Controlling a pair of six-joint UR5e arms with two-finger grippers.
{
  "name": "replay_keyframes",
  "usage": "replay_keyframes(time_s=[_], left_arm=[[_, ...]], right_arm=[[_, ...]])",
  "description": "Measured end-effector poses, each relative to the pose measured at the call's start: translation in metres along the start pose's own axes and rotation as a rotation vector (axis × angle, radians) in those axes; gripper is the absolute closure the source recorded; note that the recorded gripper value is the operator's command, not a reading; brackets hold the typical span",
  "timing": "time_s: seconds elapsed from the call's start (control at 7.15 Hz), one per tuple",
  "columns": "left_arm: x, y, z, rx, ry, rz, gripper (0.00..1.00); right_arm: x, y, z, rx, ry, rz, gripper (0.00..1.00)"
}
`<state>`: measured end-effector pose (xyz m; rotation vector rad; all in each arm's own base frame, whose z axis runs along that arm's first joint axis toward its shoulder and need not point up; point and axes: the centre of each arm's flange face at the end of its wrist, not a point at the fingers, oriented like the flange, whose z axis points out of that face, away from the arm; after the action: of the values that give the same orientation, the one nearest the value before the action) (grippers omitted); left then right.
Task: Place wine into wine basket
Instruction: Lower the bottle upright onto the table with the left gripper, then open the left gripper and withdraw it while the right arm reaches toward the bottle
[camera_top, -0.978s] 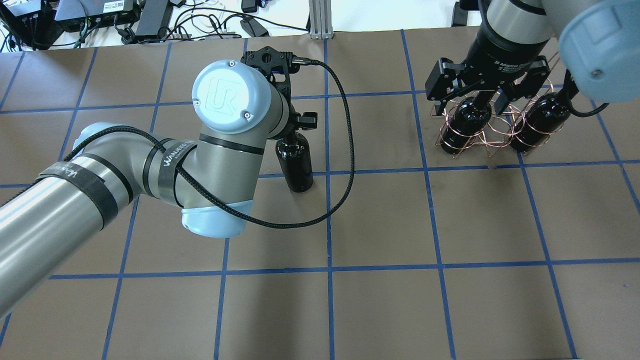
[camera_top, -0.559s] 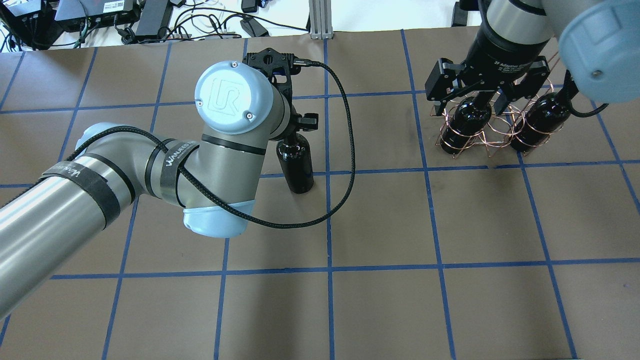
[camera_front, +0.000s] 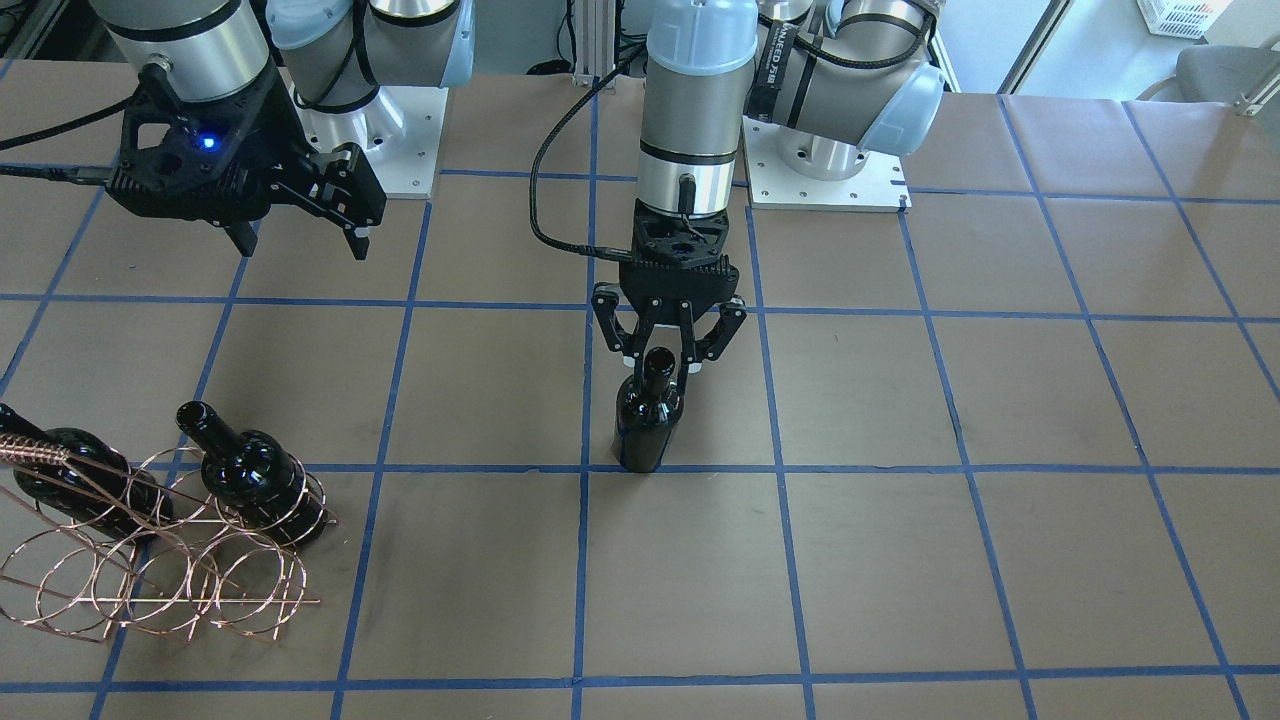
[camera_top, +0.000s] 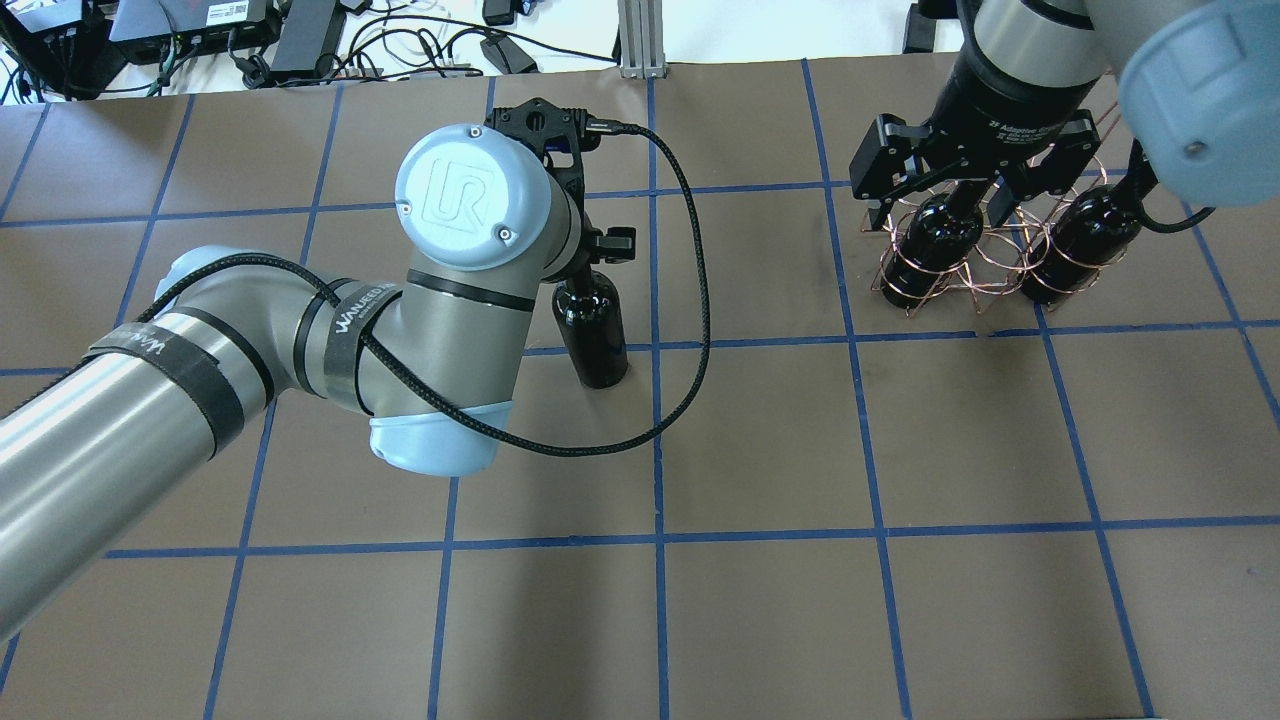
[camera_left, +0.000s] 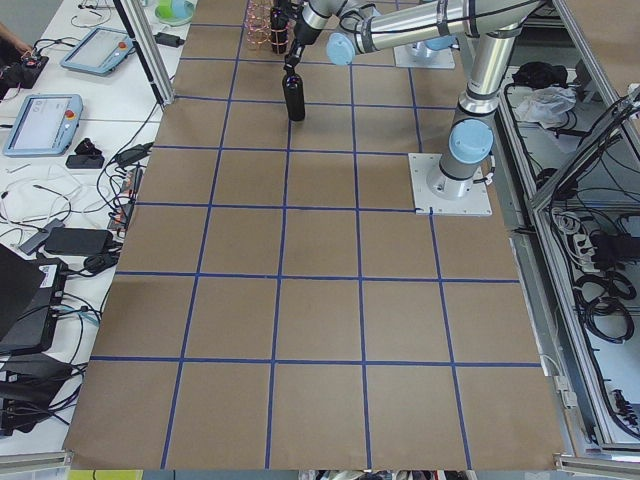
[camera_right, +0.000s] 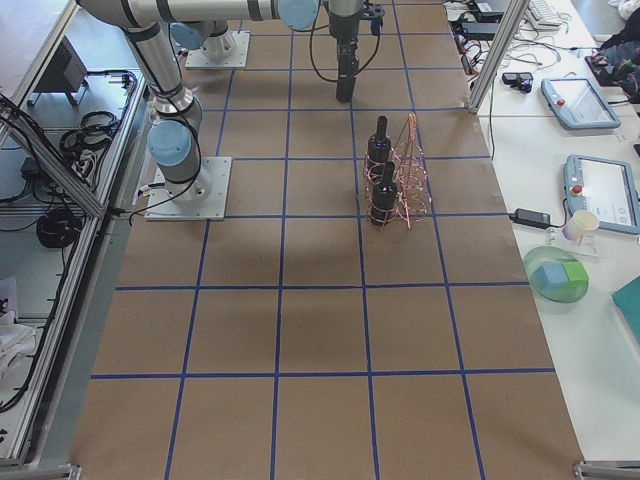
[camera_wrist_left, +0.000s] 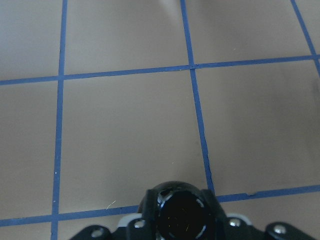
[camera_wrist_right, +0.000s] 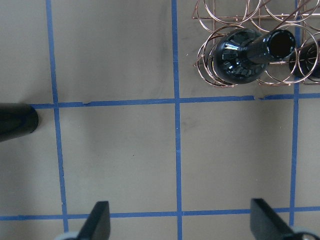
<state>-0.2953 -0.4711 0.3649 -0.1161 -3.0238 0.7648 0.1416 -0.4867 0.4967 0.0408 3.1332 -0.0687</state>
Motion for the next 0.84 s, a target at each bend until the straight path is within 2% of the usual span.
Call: replay_keyframes(time_s=[0.42, 0.56, 0.84], left_arm=[[-0.001, 0.001, -0.001, -0.047, -0.019, -0.036, 0.0], [-0.002, -0.005, -0.01, -0.084, -0.026, -0.039, 0.0], [-0.001, -0.041, -0.051, -0.192, -0.007, -0.047, 0.0]], right_arm=[[0.001, 0.001, 0.0, -0.005, 0.01, 0.001, 0.0], [0.002, 0.0, 0.001, -0.006, 0.023, 0.002, 0.0], [0.003, -0.002, 0.004, -0.008, 0.037, 0.011, 0.0]])
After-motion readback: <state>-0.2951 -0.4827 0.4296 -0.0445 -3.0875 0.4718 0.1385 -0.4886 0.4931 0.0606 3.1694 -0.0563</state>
